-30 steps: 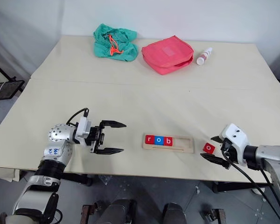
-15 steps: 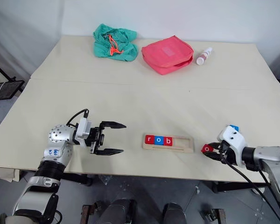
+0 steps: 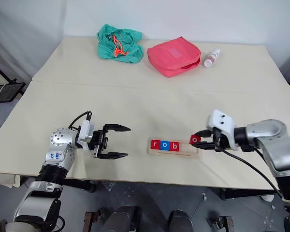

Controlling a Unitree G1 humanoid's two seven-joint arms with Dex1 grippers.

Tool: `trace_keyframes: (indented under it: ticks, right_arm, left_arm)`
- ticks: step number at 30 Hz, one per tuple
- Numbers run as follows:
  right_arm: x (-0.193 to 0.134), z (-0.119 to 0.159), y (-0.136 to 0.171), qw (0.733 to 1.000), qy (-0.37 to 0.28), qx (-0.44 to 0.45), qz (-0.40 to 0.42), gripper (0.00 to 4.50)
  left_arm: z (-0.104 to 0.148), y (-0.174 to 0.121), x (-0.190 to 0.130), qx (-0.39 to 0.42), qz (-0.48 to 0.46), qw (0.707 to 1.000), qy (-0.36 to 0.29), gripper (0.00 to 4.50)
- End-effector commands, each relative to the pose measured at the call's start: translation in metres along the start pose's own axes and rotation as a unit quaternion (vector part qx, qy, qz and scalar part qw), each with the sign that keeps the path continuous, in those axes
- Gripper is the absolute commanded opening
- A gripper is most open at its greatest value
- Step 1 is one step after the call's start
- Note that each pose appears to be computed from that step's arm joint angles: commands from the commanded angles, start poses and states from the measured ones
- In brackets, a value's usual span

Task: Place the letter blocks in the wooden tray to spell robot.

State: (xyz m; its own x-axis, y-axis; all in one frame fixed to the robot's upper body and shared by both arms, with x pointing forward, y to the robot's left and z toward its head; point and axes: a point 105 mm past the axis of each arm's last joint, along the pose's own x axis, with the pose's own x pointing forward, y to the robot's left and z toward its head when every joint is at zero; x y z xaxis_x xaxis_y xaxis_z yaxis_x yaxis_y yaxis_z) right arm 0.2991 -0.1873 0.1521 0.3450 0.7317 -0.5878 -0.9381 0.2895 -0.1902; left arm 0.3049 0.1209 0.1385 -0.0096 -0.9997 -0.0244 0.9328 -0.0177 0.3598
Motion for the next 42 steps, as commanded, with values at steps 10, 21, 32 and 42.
trace_keyframes:
  ticks: [10,21,32,42]
  right_arm:
    - [0.021,0.002,-0.011,0.998,0.034,-0.046,0.037,1.46]
    - [0.027,0.003,-0.015,0.998,0.022,-0.050,0.041,2.47]
    - [0.016,0.014,-0.009,0.998,-0.011,-0.044,0.035,4.45]
    - [-0.007,-0.011,-0.011,1.000,0.020,0.000,-0.019,2.16]
  left_arm:
    - [0.009,-0.004,-0.002,0.020,0.000,1.000,-0.013,4.50]
    - [0.010,-0.003,-0.001,0.022,0.006,1.000,-0.013,4.50]
    - [0.010,-0.002,0.002,0.023,0.007,1.000,-0.016,4.50]
    - [0.008,0.000,0.004,0.020,0.010,1.000,-0.019,4.50]
